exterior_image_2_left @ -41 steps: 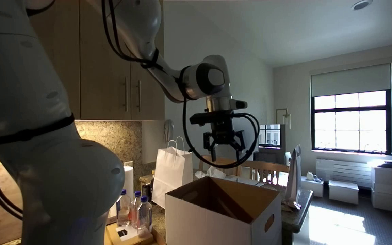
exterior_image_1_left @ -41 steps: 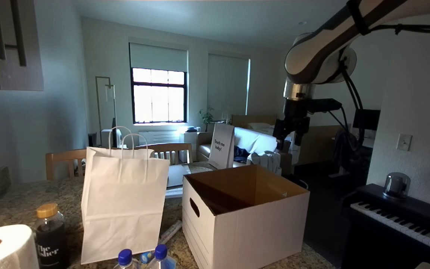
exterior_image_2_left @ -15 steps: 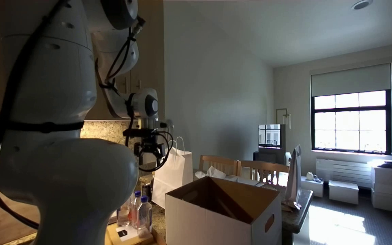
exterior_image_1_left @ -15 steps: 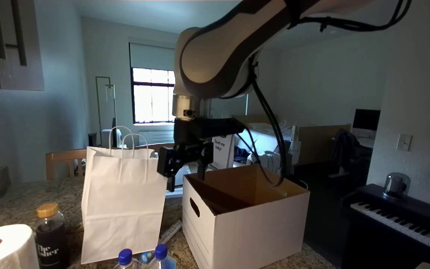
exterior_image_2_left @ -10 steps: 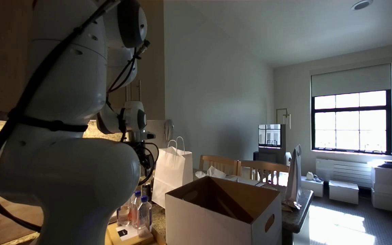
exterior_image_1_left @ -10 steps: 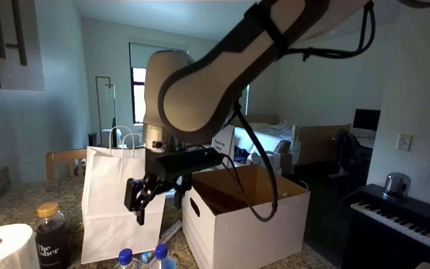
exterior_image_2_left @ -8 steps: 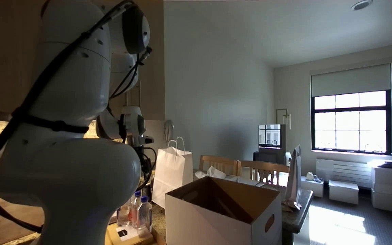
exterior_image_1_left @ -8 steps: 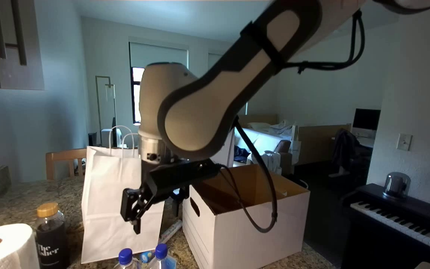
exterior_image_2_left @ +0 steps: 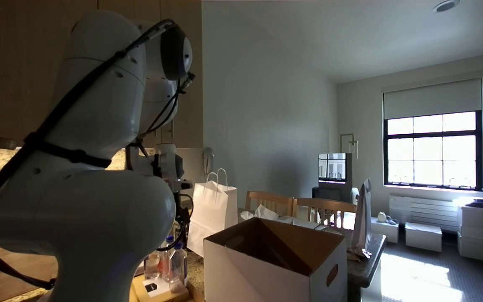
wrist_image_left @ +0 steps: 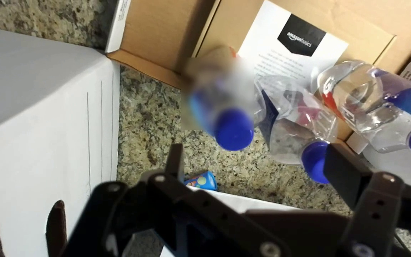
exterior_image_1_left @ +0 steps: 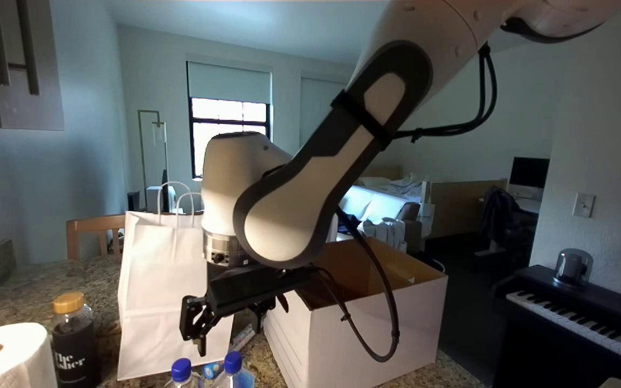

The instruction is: Place four empty bottles inside the white storage box

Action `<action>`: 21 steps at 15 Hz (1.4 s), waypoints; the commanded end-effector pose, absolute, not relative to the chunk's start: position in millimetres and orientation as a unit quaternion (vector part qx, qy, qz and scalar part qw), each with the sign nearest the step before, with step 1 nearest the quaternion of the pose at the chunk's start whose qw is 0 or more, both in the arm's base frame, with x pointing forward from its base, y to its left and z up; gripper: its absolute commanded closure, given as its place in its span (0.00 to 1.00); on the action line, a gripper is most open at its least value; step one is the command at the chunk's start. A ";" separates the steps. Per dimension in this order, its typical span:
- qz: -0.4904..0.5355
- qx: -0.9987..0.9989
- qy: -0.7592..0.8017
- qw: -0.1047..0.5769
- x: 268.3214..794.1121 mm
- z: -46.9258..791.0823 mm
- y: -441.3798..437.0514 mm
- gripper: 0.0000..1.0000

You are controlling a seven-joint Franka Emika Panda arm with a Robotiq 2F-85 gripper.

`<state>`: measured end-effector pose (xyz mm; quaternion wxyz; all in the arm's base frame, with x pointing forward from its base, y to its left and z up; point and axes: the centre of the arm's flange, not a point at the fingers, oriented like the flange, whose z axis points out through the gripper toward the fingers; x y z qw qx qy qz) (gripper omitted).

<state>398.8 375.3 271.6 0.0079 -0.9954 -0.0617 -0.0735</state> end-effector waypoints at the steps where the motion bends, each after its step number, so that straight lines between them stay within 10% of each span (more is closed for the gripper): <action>1: -0.070 -0.997 -0.037 0.010 404.7 257.1 371.6 0.00; 21: -0.040 -0.999 -0.034 0.012 416.6 228.0 379.6 0.00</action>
